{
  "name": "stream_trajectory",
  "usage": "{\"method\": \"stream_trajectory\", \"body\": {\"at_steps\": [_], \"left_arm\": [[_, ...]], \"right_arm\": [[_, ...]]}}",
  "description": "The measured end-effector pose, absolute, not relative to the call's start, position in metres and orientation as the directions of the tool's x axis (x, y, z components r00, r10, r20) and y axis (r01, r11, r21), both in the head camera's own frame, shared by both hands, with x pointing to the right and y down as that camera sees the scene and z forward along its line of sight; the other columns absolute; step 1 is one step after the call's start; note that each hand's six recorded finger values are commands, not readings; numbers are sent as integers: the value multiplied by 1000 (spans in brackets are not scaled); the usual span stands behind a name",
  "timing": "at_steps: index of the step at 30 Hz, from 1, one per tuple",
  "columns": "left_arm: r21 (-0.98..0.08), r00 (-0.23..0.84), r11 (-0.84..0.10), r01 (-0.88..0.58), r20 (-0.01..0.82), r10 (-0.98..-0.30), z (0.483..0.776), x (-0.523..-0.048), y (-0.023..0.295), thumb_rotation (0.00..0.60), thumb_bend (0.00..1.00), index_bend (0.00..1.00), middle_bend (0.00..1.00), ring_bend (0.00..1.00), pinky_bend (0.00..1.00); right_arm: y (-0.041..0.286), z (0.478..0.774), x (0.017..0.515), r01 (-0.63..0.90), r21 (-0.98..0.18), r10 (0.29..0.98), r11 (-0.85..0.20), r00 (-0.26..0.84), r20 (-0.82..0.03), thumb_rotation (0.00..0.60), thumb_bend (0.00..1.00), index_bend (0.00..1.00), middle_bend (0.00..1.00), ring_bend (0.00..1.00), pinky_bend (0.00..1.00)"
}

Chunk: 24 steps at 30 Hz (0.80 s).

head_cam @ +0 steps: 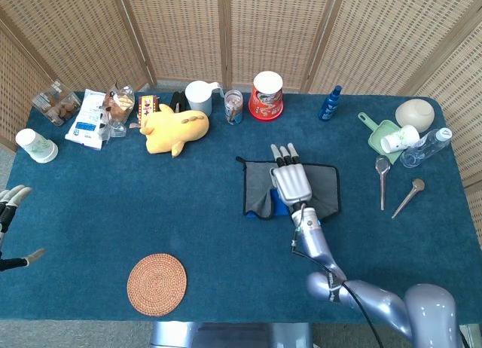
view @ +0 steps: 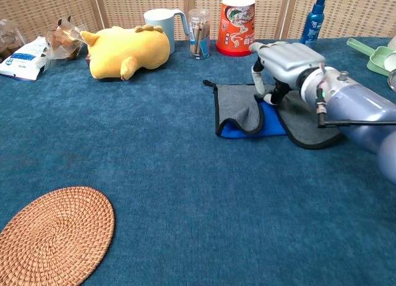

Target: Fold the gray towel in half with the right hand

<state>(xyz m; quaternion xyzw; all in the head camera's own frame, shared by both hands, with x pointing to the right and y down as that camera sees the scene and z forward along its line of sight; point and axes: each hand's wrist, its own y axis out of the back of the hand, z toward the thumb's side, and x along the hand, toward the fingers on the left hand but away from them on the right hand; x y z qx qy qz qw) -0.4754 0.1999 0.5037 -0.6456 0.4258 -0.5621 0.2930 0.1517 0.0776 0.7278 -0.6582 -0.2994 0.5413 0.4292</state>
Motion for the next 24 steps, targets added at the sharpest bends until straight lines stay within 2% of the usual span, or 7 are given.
{"method": "stream_trajectory", "body": {"at_steps": [11, 12, 14, 16, 17, 19, 24], "left_arm": [[-853, -9, -476, -212, 489, -872, 509, -477, 198, 600, 114, 0, 0, 0, 0], [-853, -10, -478, -211, 490, -871, 510, -477, 197, 600, 113, 0, 0, 0, 0], [-852, -13, -479, -210, 492, -870, 511, -477, 197, 600, 113, 0, 0, 0, 0], [-852, -17, -480, -210, 494, -869, 511, -478, 196, 600, 113, 0, 0, 0, 0], [-852, -20, -480, -211, 495, -869, 512, -478, 196, 600, 113, 0, 0, 0, 0], [-851, -24, -480, -212, 496, -868, 512, -479, 195, 600, 113, 0, 0, 0, 0], [-849, -25, -483, -212, 499, -866, 513, -479, 195, 600, 113, 0, 0, 0, 0]], "right_arm": [[52, 734, 135, -80, -896, 873, -437, 204, -444, 600, 495, 641, 16, 0, 72], [50, 735, 134, -79, -896, 873, -437, 201, -444, 600, 491, 586, 11, 0, 72], [48, 736, 133, -81, -895, 874, -439, 193, -446, 600, 484, 386, 3, 0, 72], [46, 739, 134, -81, -892, 874, -444, 182, -451, 600, 395, 107, 0, 0, 72], [46, 740, 135, -75, -889, 872, -451, 175, -457, 600, 342, 51, 0, 0, 72], [46, 743, 136, -59, -883, 868, -465, 167, -468, 600, 190, 0, 0, 0, 72], [45, 742, 141, -37, -881, 869, -471, 151, -471, 600, 20, 0, 0, 0, 75]]}}
